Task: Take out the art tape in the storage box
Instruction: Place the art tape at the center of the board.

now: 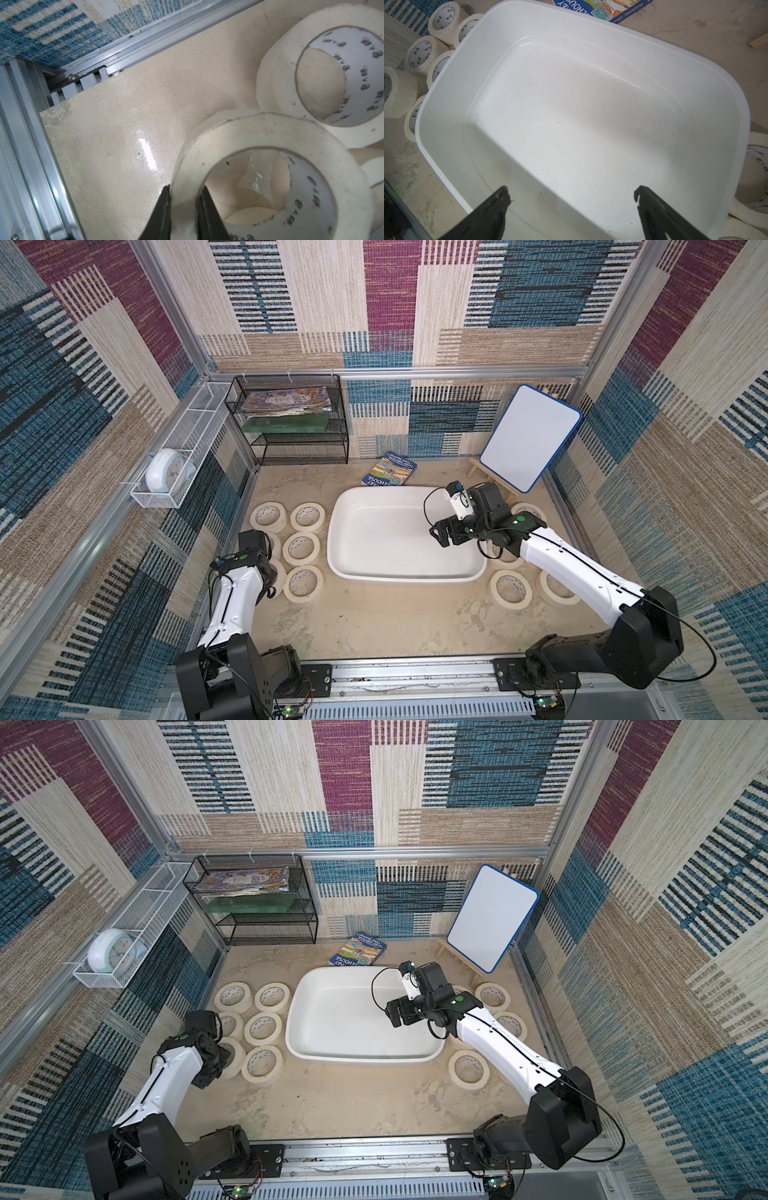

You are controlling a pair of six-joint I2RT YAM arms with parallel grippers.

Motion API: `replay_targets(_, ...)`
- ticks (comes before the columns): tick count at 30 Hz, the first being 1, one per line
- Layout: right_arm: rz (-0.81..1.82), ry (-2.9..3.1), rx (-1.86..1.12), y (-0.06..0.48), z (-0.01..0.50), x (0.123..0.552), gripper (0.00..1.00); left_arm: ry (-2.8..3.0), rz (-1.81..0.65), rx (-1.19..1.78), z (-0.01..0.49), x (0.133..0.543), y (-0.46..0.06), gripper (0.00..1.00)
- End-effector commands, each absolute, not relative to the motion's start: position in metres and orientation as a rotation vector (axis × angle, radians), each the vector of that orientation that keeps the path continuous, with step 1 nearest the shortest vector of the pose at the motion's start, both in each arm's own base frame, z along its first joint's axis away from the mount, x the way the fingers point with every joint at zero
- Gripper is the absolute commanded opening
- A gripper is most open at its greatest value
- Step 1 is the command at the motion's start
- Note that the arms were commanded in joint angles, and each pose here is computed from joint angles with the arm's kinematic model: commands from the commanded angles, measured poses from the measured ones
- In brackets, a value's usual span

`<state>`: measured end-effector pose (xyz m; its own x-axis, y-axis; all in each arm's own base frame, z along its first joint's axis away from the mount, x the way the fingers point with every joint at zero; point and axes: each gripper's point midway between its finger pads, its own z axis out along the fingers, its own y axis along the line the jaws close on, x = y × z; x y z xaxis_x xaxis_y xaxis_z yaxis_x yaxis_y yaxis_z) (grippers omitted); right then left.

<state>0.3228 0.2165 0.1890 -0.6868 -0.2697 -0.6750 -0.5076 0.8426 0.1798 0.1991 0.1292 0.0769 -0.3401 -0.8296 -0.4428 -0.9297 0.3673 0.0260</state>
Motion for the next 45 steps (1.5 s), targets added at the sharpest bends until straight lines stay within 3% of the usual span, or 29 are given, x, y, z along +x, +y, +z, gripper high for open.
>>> replay_targets(1,0.473,2.324,-0.566,0.218,0.194,0.326,0.99,2.3,0.535,-1.563,0.075,0.17,0.134,0.0)
replay_targets(14,0.465,2.353,-0.578,0.218,0.184,0.325,0.99,2.108,0.608,-1.457,0.14,0.171,0.154,0.0)
replay_targets(27,0.424,2.356,-0.564,0.211,0.18,0.323,0.99,2.273,0.701,-1.501,0.087,0.176,0.161,0.0)
replay_targets(38,0.429,2.37,-0.564,0.213,0.174,0.326,0.99,2.408,0.421,-1.412,0.054,0.211,0.137,0.0)
replay_targets(41,0.411,2.375,-0.556,0.211,0.174,0.327,0.99,2.45,0.357,-1.381,0.047,0.221,0.131,0.11)
replay_targets(45,0.394,2.372,-0.546,0.209,0.175,0.328,0.99,2.481,0.323,-1.342,0.044,0.227,0.127,0.44)
